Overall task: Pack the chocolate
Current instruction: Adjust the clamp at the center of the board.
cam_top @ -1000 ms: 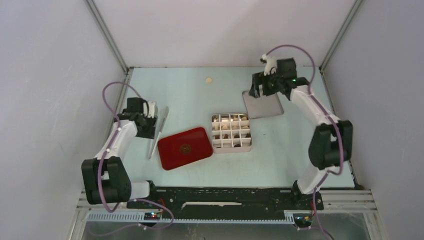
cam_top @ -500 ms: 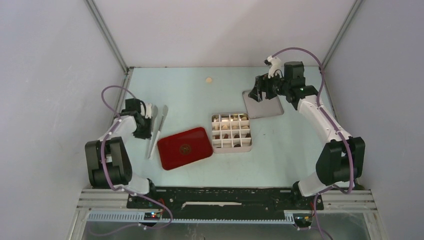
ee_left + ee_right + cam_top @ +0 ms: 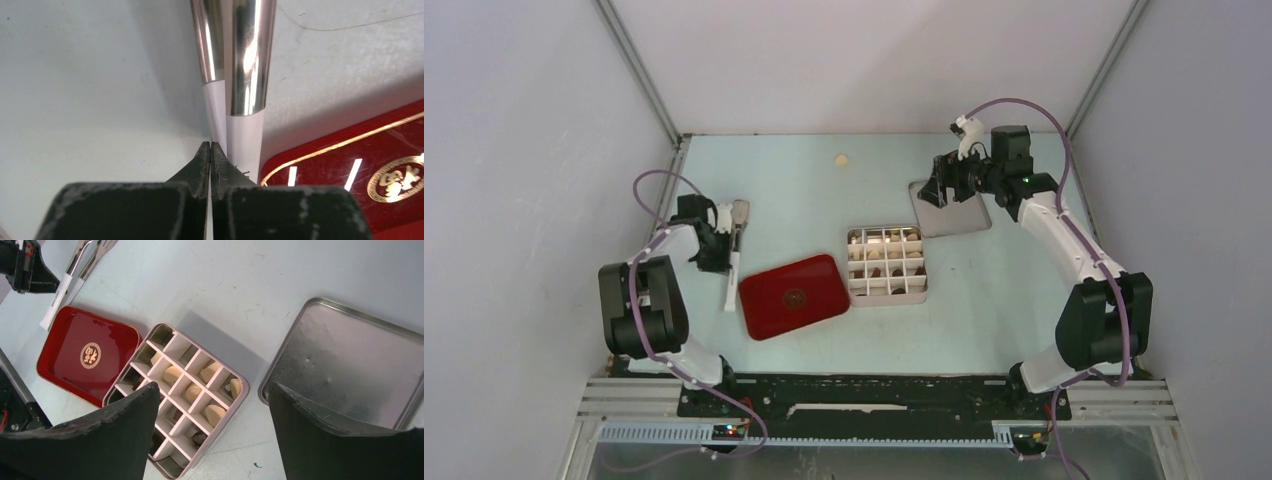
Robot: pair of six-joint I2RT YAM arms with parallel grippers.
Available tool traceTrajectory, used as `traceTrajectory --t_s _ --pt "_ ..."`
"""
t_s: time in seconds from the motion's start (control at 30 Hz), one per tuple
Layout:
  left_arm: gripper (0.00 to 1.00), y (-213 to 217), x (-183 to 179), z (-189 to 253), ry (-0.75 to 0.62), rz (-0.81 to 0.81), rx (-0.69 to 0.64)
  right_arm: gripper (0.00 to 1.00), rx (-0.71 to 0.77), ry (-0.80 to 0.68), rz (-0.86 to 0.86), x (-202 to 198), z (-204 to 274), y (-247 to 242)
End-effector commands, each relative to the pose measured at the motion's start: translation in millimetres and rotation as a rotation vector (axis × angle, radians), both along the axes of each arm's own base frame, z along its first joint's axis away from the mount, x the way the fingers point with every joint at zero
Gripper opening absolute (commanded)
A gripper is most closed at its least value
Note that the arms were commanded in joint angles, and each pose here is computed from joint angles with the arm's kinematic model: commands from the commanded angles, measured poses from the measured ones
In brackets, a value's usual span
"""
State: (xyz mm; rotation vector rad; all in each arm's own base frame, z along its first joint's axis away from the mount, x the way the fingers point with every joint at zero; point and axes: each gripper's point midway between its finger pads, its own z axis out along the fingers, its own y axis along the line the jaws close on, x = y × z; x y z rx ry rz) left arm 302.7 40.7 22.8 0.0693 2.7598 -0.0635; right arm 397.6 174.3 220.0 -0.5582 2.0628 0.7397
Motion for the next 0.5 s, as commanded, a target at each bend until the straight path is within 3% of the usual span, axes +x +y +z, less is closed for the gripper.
traceTrajectory --t_s 0.0,0.13,0.3,0.4,0.47 --pt "0.00 -12 32 57 -0.196 -0.113 -0.029 0.82 0.025 -0.043 0.105 -4 2 11" --pt "0.00 -26 45 102 -0.318 -0.196 -0.018 0.81 0.044 -0.064 0.181 -13 2 19" --pt "0.00 -51 44 128 -0.363 -0.292 0.028 0.82 0.055 -0.076 0.261 -25 3 31" --pt "0.01 -47 43 128 -0.351 -0.230 0.068 0.82 0.046 -0.080 0.278 -28 2 33" --pt "0.16 -43 42 122 -0.326 -0.104 0.028 0.82 0.046 -0.071 0.277 -28 -1 33"
